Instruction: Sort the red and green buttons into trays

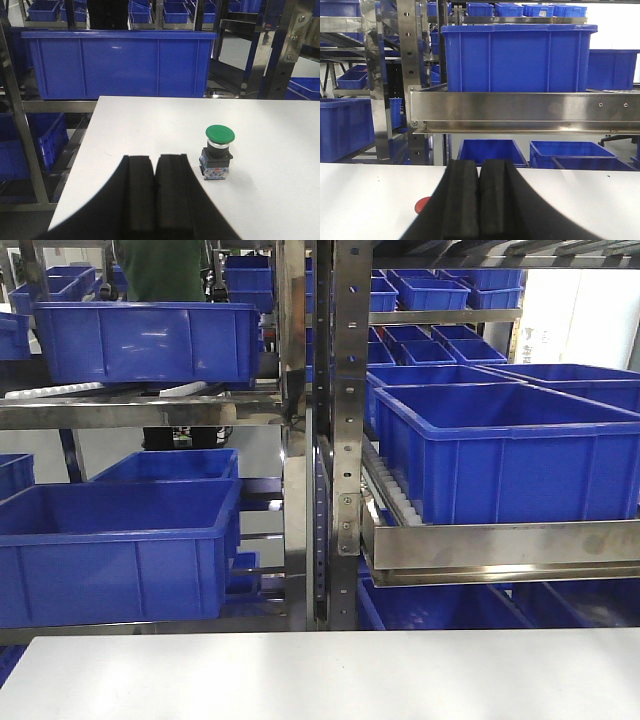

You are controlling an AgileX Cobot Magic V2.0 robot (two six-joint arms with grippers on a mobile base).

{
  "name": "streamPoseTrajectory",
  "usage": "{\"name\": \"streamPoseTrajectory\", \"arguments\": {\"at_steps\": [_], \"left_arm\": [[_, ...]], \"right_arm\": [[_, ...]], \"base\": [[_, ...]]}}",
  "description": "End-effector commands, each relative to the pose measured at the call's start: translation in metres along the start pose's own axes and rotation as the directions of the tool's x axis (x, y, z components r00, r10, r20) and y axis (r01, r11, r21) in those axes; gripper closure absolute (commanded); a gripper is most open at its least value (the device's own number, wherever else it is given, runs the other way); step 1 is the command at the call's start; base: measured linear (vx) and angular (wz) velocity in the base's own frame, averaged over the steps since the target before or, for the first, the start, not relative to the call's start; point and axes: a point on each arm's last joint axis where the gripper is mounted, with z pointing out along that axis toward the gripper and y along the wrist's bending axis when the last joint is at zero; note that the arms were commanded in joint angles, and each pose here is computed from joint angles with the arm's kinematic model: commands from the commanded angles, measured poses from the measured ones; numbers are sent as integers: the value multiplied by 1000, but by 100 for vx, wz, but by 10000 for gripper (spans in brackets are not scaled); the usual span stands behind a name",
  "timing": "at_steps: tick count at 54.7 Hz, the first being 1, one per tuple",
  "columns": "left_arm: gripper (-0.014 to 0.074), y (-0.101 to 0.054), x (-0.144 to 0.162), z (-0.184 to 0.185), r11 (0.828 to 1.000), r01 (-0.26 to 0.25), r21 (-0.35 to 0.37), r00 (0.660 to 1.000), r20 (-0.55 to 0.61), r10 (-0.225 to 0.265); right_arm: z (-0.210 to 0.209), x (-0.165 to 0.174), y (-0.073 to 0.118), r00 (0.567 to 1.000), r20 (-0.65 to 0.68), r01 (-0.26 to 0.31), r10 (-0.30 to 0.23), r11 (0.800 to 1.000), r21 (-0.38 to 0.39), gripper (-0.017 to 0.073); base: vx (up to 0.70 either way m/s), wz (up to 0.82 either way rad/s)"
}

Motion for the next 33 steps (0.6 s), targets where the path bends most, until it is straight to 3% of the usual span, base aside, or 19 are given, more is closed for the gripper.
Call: {"name": "streamPoseTrajectory", "arguments": {"at_steps": [1,33], "left_arm": [[596,-2,-16,-3,1000,5,25,994,111,-8],[596,-2,-16,-3,1000,-12,20,994,112,9]], "right_arm": [[0,-5,-1,997,79,7,-8,1000,11,567],[0,-5,-1,997,79,7,-8,1000,11,567]], "base": [[0,0],[0,0]]}}
